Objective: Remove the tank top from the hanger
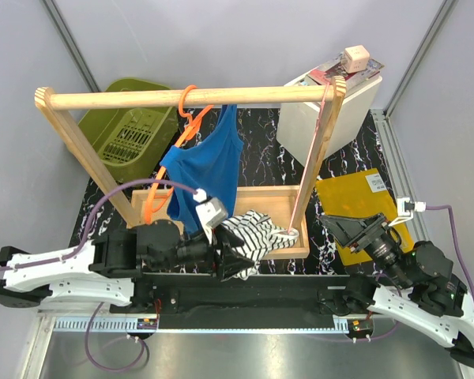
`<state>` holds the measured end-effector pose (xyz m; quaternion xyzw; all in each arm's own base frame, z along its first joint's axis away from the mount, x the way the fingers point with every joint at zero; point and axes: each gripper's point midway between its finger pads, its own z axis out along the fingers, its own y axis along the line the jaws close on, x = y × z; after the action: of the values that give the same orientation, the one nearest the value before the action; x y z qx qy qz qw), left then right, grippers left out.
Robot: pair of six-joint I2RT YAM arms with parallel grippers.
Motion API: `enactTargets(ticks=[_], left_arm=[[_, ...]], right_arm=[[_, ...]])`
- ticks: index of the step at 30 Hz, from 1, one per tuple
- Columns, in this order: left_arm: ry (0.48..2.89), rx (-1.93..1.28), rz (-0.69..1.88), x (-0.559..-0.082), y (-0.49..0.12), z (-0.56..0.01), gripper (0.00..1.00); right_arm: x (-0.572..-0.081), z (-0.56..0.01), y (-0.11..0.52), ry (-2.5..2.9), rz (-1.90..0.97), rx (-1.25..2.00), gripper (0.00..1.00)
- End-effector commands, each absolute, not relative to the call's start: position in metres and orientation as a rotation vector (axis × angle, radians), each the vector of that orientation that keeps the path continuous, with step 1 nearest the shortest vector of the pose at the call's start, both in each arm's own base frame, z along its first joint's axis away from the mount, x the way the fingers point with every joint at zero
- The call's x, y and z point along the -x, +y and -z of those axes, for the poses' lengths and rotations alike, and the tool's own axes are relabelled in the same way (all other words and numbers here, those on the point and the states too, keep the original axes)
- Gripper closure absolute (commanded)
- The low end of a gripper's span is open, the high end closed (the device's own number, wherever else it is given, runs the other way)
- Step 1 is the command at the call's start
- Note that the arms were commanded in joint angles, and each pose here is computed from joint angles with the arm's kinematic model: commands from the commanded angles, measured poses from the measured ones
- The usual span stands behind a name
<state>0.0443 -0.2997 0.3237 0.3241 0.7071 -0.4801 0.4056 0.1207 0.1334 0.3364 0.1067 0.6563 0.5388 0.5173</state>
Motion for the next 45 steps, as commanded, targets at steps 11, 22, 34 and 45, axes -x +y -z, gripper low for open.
enactTargets(ticks=[11,22,34,45], left_arm=[[2.004,-0.532,0.736,-0.081,-0.283,-0.198,0.15],[2.227,-0.457,0.383,-0.125,-0.295,-0.137,0.01],[2.360,-0.392,0.395,-0.142,-0.299,-0.092,0.01],[2.455,-0.397,0.446,-0.131,-0.314,-0.051,0.19]], right_arm=[[-0.130,-0.334,0.126,1.568,-1.232,-0.306,0.24],[-0.126,-0.332,0.129,1.579,-1.260,-0.299,0.24],[-0.125,-0.335,0.125,1.569,-1.261,-0.291,0.24],[-0.127,-0.332,0.125,1.583,-1.227,-0.279,0.24]])
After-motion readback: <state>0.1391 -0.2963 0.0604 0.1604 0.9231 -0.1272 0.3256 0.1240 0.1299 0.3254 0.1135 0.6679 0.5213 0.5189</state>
